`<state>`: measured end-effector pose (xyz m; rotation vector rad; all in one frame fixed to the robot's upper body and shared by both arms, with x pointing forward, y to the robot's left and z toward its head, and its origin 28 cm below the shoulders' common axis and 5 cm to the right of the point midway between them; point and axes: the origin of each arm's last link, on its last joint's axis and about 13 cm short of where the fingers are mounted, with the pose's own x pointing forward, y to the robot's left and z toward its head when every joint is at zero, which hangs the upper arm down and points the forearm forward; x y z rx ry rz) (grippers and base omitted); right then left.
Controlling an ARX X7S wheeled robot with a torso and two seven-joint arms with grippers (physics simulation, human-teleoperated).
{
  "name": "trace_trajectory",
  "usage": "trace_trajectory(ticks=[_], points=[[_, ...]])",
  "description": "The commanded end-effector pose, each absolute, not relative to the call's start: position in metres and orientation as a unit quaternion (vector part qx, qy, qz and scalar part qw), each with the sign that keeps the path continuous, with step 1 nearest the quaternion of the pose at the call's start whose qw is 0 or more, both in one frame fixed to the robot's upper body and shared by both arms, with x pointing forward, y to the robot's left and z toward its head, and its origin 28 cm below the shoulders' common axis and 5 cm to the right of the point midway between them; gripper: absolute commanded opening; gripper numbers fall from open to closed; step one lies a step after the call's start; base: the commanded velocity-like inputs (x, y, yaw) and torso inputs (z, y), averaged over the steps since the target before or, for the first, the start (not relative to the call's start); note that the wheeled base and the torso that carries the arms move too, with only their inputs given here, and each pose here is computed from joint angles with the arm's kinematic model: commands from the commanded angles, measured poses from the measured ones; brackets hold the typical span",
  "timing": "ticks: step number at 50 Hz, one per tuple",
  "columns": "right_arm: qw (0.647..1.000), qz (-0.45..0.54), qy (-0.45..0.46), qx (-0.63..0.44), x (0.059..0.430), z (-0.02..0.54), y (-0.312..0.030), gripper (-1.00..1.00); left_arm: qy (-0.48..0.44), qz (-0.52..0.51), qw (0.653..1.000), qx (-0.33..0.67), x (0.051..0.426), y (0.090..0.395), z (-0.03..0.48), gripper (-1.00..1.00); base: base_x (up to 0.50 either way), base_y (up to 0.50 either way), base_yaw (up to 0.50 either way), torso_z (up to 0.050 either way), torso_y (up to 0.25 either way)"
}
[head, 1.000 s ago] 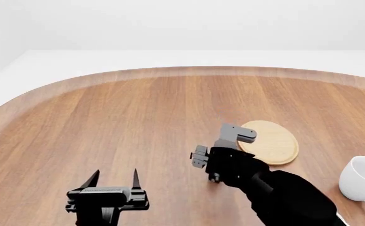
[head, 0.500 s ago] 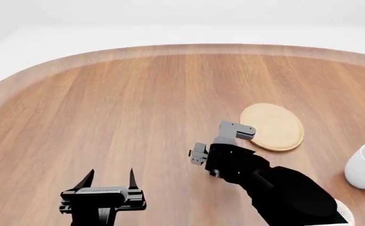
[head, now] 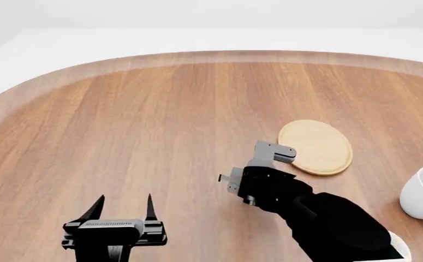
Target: Put the chocolate pudding to the left of the plate.
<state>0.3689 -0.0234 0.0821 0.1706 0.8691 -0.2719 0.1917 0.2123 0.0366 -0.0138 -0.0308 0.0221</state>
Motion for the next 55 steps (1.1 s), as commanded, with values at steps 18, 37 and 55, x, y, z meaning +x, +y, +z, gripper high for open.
trace_trajectory(ticks=[18, 37, 55], points=[[0.931, -0.057, 0.359, 0.028, 0.379, 0.099, -0.027, -1.0, 0.008, 0.003, 1.0, -0.027, 0.201, 0.215, 0.057, 1.0, 0.0, 0.0, 0.0, 0.0, 0.0], [0.94, 0.014, 0.342, -0.007, 0.394, 0.145, -0.042, -1.0, 0.065, -0.015, 0.998, -0.006, 0.302, 0.217, 0.136, 1.0, 0.0, 0.0, 0.0, 0.0, 0.0], [0.944, 0.003, 0.33, -0.022, 0.406, 0.174, -0.059, -1.0, 0.114, 0.006, 0.993, 0.014, 0.395, 0.216, 0.165, 1.0, 0.0, 0.0, 0.0, 0.0, 0.0]])
